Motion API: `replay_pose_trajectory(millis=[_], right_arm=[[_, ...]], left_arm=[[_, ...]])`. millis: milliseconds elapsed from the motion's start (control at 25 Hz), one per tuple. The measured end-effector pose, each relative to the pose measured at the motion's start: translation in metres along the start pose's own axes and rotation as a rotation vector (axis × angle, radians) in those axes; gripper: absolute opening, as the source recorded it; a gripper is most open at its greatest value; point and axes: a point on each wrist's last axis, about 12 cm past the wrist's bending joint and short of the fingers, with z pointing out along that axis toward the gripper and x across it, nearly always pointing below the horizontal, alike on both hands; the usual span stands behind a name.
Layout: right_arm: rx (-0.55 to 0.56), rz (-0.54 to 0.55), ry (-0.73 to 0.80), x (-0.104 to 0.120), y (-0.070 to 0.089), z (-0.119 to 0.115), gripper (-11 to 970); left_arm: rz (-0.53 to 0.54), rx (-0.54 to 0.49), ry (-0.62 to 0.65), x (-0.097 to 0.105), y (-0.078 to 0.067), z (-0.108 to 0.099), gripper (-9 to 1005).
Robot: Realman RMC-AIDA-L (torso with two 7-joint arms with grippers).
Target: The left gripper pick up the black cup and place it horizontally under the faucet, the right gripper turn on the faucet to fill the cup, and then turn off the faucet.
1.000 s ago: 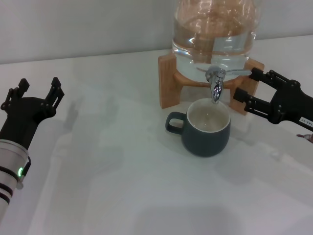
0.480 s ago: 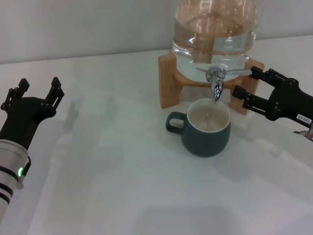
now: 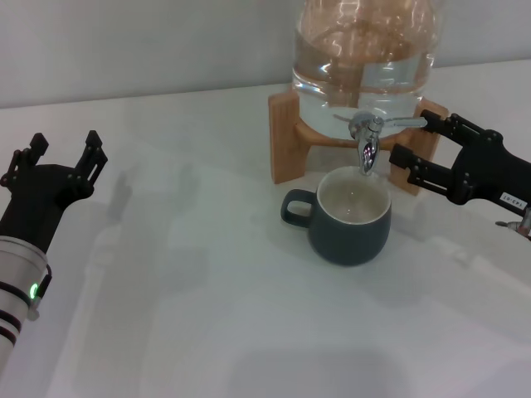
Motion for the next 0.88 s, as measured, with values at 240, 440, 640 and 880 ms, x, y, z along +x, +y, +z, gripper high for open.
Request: replay_pose_trajectory(millis=[240,440,640,880], right_arm=[[-0.005,-0.012,0.002,0.0007,0.0011,-0.0004,808],[-0.018,-0.012,-0.005,0.0006,0.0037,-0.0022,808],[-0.024,-0.011,-0.004,0.0011,0.0047,-0.0037,808],[-0.034,-0.009,-0.003,0.0017,0.0066,-0.0054,808]], left_arm=[[-0.001,0.000,-0.001,-0.0001,-0.0003,0.0001,804],[-0.004,0.003,-0.003,-0.0006,-0.0014,0.0006,804],[-0.004,0.003,-0.003,-0.0007,-0.0014,0.0006,805],[-0.005,0.004,-0.004,-0.0008,-0.0018,0.0008,805]])
